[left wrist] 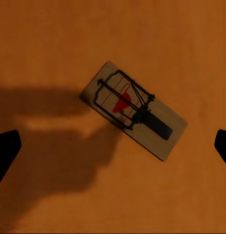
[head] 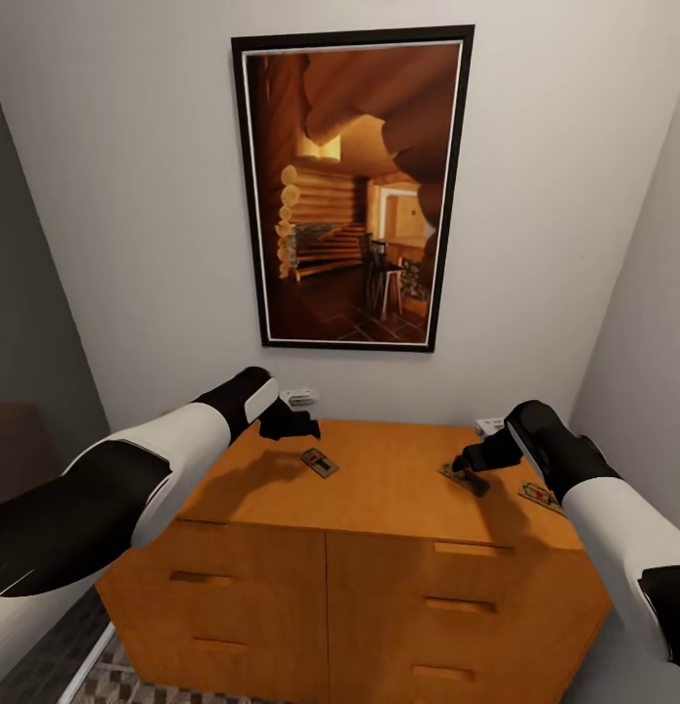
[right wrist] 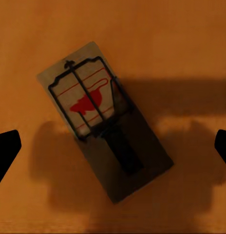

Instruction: Take the four mousetraps from the cabinet in the bathroom and place them on the bathroom floor. Make sure all four end up on the same floor surface, and ensure that at least two of them are either under or directly next to the same bathroom sink.

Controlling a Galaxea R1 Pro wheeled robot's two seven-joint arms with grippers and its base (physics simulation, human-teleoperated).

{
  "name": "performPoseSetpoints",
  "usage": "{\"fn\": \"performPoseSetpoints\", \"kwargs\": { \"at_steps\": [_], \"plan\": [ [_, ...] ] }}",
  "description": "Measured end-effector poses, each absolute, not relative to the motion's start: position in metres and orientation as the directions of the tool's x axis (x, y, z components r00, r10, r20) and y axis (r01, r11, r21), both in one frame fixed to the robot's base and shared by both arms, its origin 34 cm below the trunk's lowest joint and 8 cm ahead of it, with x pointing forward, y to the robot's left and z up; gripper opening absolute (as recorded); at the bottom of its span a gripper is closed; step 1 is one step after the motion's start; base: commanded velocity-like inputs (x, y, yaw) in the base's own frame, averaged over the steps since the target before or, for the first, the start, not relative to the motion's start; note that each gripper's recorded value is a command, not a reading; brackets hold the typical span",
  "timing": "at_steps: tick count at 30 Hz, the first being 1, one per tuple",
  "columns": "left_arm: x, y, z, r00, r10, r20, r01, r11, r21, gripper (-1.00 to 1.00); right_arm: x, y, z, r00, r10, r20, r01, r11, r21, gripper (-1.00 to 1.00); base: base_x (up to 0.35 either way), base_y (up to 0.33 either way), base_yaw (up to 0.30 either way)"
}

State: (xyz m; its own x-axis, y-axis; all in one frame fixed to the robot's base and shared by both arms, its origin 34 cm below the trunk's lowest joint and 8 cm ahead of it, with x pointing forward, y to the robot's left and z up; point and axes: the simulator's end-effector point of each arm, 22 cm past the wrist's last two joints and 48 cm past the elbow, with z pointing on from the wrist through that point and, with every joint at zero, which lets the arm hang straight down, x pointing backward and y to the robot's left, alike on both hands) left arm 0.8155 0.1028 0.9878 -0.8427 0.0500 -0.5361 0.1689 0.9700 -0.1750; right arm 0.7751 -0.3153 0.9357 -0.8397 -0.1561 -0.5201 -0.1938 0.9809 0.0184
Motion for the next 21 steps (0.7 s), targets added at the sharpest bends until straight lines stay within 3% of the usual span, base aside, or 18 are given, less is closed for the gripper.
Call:
{"fn": "performPoseSetpoints", "kwargs": {
  "at_steps": [21],
  "plan": [
    [0.8152,0.1028,0.9881,-0.842,0.05,-0.537,0.169,0.97,-0.175,1.0,0.7748,-0.3162,0.936,-0.84,-0.156,-0.52,-0.193,0.981,0.016,1.0,-0.032,0.0,0.0]
  ]
}}
